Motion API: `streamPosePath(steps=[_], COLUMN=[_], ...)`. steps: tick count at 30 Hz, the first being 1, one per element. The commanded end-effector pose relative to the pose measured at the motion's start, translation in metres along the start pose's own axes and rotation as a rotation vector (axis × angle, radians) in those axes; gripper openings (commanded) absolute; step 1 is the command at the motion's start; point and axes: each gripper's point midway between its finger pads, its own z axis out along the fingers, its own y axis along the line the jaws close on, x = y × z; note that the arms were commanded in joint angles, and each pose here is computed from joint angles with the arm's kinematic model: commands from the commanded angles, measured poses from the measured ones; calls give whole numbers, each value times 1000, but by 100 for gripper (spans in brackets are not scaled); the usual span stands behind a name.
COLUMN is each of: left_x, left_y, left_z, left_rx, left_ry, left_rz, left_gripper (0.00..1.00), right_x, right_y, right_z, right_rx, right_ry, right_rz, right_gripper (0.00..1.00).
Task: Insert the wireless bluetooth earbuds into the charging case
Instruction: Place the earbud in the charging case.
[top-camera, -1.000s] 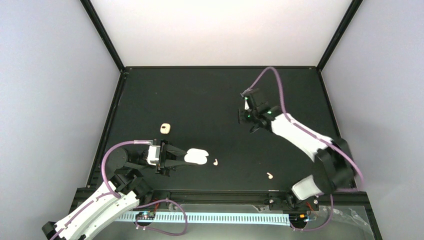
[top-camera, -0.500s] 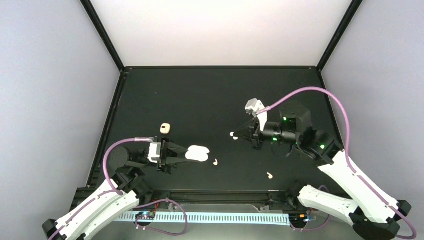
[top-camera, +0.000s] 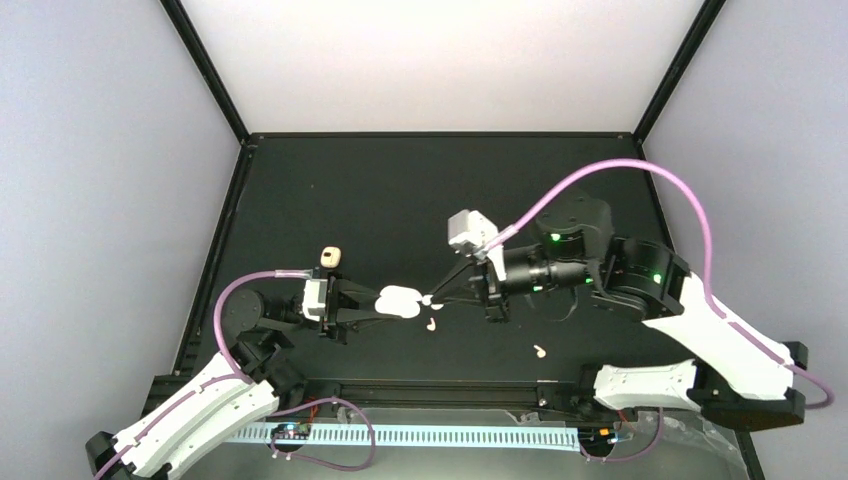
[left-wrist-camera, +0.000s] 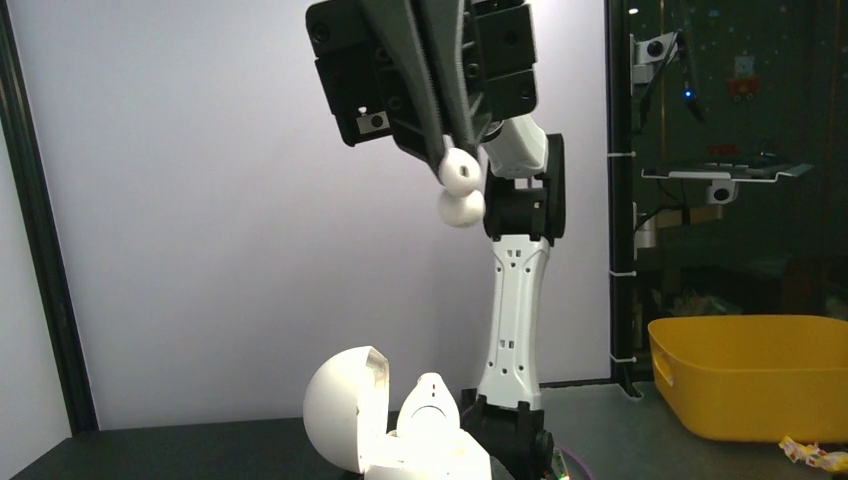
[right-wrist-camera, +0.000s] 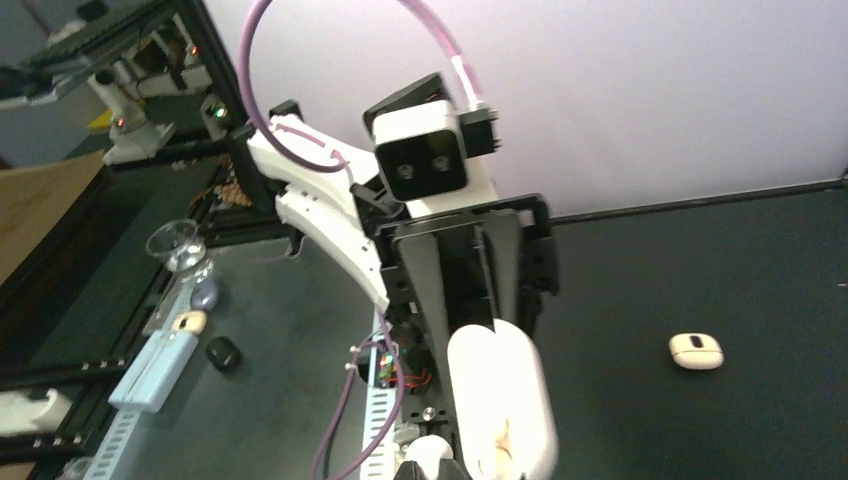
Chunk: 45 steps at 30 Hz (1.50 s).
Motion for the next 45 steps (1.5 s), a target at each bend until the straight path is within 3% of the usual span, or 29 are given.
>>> streamPosePath(steps=[1,19,45], left_x=[-11,-9,-14], left_y=[-3,-9,-11], left_z=[3,2,1], left_rx=[14,39,48], left_ry=[-14,-1,-15], left_rz=[40,34,37], left_gripper=[2,2,2], right_x=[7,8,28], right_y=[6,4,-7], right_z=[17,69,87], right_rx=[11,-11,30], right_ry=[84,148,226], right_rz=[-43,-103,-127], right_gripper=[1,1,1])
